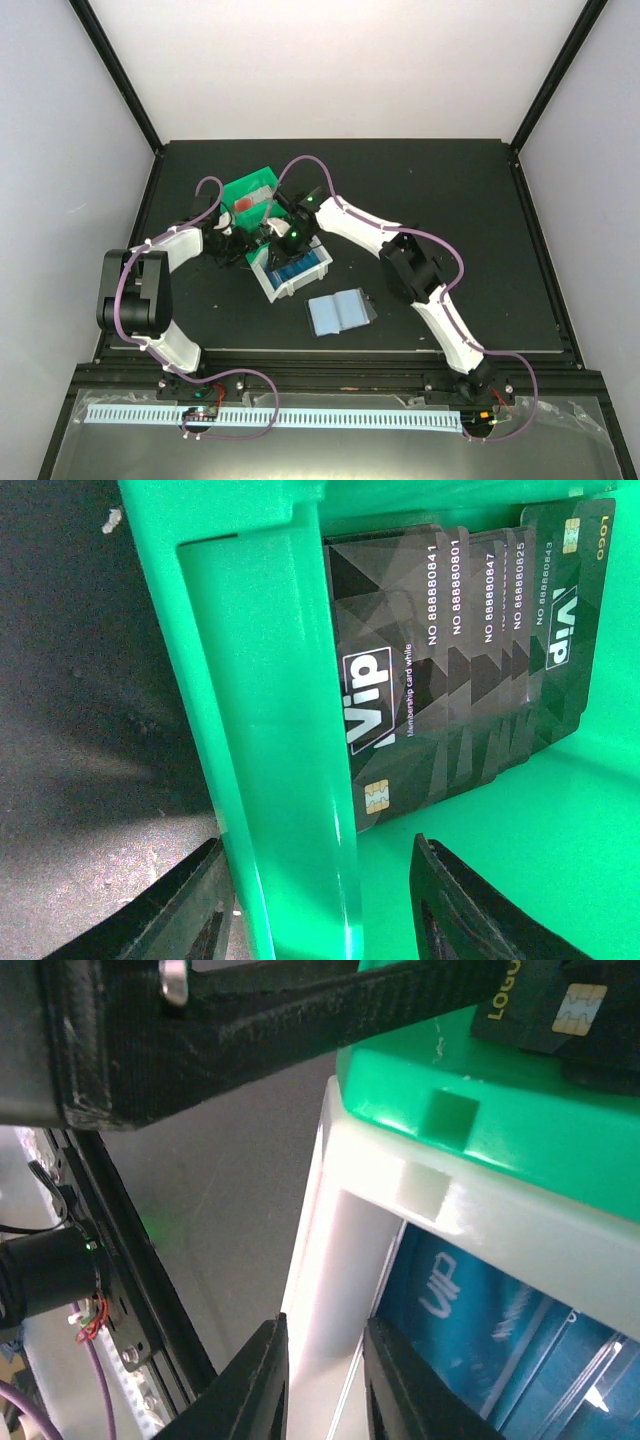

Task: Put the credit cards into the card holder
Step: Pick up the credit card from the storage box.

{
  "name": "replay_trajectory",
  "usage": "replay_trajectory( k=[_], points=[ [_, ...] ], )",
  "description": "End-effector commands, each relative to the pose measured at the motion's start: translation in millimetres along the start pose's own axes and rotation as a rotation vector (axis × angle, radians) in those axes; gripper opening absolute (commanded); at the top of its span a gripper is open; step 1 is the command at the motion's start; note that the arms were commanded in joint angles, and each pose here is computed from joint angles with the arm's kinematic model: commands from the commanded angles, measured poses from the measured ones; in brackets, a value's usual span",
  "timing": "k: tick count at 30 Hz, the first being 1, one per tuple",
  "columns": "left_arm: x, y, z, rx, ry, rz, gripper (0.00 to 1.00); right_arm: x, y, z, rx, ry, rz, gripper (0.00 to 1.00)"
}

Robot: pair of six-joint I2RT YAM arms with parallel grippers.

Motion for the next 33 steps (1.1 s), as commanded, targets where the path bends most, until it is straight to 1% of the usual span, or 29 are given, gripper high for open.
replay_trajectory(
  k=[1, 7, 15, 18, 20, 22, 23, 28, 33],
  points=[
    [-3.2, -0.8, -2.3, -0.020, 0.019, 0.000, 0.50, -3.6, -6.9, -13.2, 0.008, 0.040, -0.022, 0.26],
    [-3.1, -0.4, -2.6, -0.018, 0.020, 0.001, 0.50, -11.3, -11.0, -17.5, 0.005, 0.083, -0.054, 0.28],
    [-2.8, -0.8, -2.4, -0.019, 0.019, 0.001, 0.50, -9.8, -15.9, -21.3, -0.042, 0.086, -0.047, 0.31],
    [-2.4, -1.3, -1.8, -0.019, 0.017, -0.002, 0.50, -5.8, -14.5, -19.4, -0.062, 0.070, -0.031, 0.22],
    [-2.1, -1.5, -1.4, -0.018, 0.015, -0.001, 0.50, -2.7, -13.5, -16.0, -0.084, 0.050, -0.019, 0.14],
    [-1.4, -1.6, -0.5, -0.019, 0.010, -0.003, 0.50, 1.5, -13.5, -9.2, -0.121, 0.020, -0.014, 0.03],
    [-1.3, -2.1, 0.6, -0.019, 0.006, -0.005, 0.50, 3.4, -12.9, -5.3, -0.142, 0.005, -0.014, 0.01],
    [0.3, -6.7, 9.9, -0.026, -0.028, -0.022, 0.51, 9.3, -2.5, 16.6, -0.192, -0.055, 0.002, 0.01],
    [1.3, -16.0, 26.2, -0.064, -0.089, -0.053, 0.57, 8.9, 6.1, 35.9, -0.203, -0.097, -0.001, 0.01]
  ],
)
Point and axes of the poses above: each gripper's point midway between its finger pads, its own z axis back along the fingers, its own y axis along the line the jaws close on, x = y × z, the point moved 5 cm from there along z, back along the fingers, and after that the axes turned 2 degrees about z, right-handed, at the moved point
